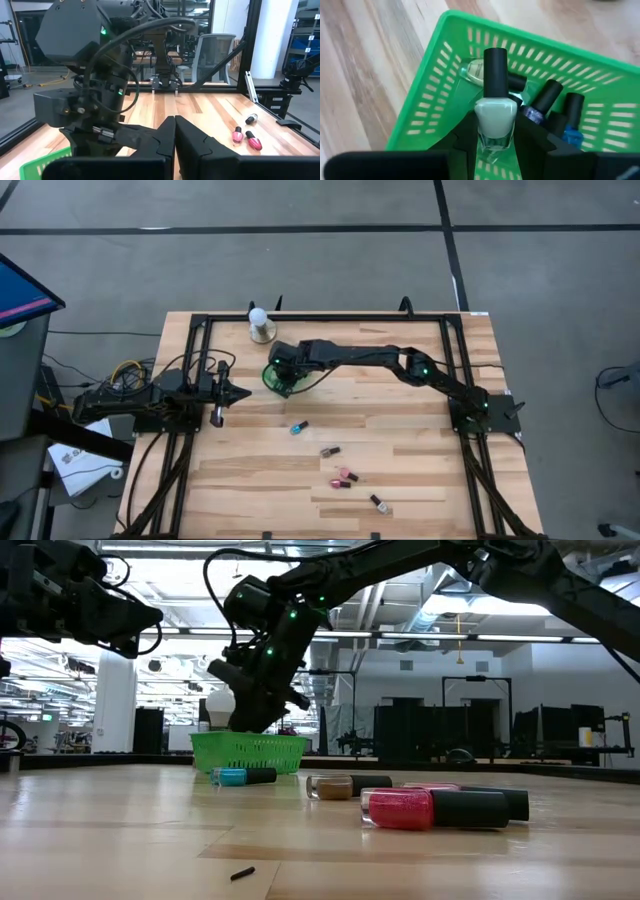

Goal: Pick & Place Nail Polish
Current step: Put the light green nail polish bottle into the green bin

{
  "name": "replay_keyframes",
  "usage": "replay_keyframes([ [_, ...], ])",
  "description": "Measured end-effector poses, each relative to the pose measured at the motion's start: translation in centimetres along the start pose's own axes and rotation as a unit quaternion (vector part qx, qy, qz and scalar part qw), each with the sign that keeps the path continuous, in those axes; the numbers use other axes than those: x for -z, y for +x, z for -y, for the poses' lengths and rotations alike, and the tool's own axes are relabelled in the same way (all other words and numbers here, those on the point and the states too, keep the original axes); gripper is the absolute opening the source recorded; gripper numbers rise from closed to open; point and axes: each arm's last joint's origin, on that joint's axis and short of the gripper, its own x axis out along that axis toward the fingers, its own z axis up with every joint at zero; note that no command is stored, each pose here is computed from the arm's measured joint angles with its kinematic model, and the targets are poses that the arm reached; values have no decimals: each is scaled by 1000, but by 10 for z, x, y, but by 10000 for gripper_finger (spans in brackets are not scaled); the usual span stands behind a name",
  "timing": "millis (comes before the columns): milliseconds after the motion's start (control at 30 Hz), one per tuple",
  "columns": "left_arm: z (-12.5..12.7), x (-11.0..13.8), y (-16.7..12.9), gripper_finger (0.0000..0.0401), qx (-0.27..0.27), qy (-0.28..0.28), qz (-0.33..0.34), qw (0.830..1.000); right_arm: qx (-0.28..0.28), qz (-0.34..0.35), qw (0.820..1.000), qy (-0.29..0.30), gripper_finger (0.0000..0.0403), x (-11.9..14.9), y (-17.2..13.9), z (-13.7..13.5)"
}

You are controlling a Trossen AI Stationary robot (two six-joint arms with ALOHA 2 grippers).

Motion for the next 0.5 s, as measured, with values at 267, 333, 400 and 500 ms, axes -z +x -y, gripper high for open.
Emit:
replay_keyframes([
  [267, 0, 0, 0, 2, 0, 0, 0, 1000, 16, 6, 1000, -5, 86, 1, -1, -5],
  [333, 0, 0, 0, 2, 0, 0, 0, 1000, 29, 11, 999, -7, 86, 1, -1, -6],
  [400, 0, 0, 0, 2, 0, 0, 0, 1000, 32, 12, 999, -9, 86, 1, -1, -6],
  [500, 0, 0, 0, 2, 0, 0, 0, 1000, 34, 7, 999, -4, 88, 2, -1, -5],
])
